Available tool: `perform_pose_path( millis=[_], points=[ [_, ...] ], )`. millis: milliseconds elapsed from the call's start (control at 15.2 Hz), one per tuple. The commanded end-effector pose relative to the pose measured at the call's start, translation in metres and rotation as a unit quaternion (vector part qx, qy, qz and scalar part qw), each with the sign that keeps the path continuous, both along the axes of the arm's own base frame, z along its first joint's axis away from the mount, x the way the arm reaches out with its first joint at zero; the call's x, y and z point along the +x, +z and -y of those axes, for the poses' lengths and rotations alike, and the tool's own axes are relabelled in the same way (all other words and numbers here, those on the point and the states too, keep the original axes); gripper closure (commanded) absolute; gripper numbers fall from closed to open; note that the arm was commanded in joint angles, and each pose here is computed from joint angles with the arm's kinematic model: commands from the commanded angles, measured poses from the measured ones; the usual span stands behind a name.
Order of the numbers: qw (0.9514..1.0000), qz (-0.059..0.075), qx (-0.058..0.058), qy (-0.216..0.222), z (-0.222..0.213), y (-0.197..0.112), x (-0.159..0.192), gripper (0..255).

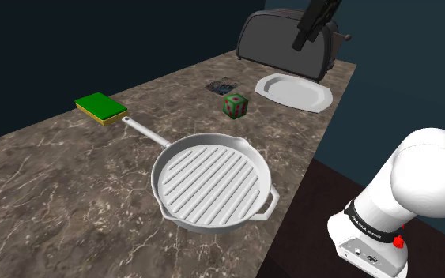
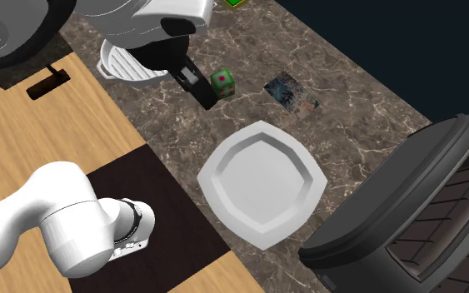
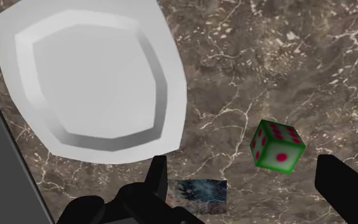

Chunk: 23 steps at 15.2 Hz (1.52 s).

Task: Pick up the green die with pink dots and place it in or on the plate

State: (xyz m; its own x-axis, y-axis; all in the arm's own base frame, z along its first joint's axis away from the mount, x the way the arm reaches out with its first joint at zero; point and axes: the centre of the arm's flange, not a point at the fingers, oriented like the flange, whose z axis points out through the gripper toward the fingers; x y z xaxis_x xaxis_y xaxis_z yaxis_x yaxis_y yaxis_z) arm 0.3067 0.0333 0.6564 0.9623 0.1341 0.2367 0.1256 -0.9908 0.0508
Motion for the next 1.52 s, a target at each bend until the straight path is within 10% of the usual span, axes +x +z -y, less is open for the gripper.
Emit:
perform_pose_path(
  millis=[0,990,1452],
  points=[
    [1.0,0.0,0.0,0.0,0.0,0.0,0.0,0],
    [0.9936,-0.106,0.012,-0.037,-0.091,-0.136,0.136,0],
    [0.9932,-0.109,0.012,-0.038,-0.094,-0.173,0.141,0]
  ],
)
